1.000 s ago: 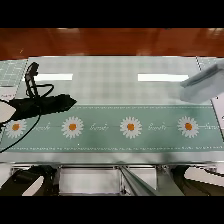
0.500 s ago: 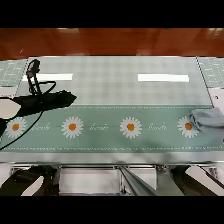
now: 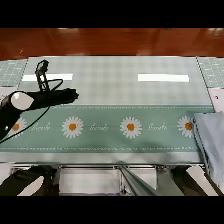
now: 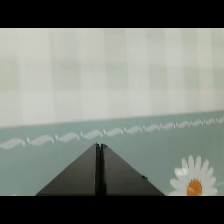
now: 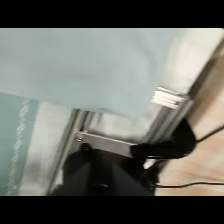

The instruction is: Fold the shirts.

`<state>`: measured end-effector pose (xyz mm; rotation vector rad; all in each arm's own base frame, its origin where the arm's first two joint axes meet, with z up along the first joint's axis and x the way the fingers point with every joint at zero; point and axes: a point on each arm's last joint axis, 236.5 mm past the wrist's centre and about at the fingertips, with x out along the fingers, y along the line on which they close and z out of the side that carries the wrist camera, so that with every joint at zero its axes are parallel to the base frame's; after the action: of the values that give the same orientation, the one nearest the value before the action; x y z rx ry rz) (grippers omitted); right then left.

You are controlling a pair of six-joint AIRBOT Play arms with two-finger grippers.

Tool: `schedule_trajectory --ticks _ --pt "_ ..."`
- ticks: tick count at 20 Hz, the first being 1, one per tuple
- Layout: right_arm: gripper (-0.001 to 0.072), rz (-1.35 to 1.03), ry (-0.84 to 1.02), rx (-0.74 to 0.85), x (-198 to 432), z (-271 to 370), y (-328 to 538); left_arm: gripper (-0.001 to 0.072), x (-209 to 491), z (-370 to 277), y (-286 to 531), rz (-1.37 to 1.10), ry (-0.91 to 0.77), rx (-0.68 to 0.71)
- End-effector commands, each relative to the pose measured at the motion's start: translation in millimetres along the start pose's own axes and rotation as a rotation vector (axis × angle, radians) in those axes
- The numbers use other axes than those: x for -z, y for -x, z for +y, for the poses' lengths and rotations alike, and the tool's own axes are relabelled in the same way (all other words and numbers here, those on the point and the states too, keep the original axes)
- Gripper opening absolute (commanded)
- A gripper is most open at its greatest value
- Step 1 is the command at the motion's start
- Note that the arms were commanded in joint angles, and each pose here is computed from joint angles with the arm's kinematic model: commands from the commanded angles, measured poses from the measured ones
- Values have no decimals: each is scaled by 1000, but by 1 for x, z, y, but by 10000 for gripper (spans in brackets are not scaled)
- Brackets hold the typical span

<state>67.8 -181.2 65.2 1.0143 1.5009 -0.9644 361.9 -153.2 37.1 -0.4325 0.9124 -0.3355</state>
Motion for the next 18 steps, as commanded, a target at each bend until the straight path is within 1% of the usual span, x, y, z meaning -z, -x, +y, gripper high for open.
schedule_trajectory --ticks 1,3,4,5,6,7,8,9,10,11,12,13,14,15,16,18 --pt "24 -19 103 -342 0 79 10 17 -54 -1 10 -122 -14 -5" --pt "23 -146 210 -630 -14 156 47 17 -102 -14 39 -224 -47 12" --pt "23 -221 274 -771 -15 201 72 16 -121 -26 57 -247 -94 26" --pt "23 -297 382 -894 -6 247 99 16 -132 -40 72 -251 -125 45" --pt "23 -360 538 -984 18 291 122 16 -138 -58 83 -246 -156 72" --pt "23 -392 696 -1021 52 328 132 16 -139 -75 88 -230 -188 98" --pt "23 -412 870 -1008 93 361 128 15 -137 -90 86 -208 -219 119" --pt "23 -427 1026 -937 129 384 111 15 -131 -98 76 -175 -266 112" --pt "23 -432 1161 -797 157 395 77 15 -118 -95 59 -121 -301 75" --pt "23 -457 1277 -570 164 393 31 15 -96 -76 37 -21 -310 -14" --pt "22 -491 1299 -323 147 383 -7 16 -76 -45 19 76 -286 -128" --pt "21 -475 1234 -110 127 366 -37 16 -55 -10 9 171 -227 -237" --pt "21 -408 1235 -10 127 352 -58 16 -37 9 6 249 -185 -282" --pt "22 -339 1253 32 132 345 -73 17 -26 15 5 285 -165 -286" --pt "22 -289 1263 41 138 342 -83 17 -17 16 4 311 -153 -283" --pt "23 -273 1259 45 140 341 -86 17 -11 16 3 329 -149 -280"
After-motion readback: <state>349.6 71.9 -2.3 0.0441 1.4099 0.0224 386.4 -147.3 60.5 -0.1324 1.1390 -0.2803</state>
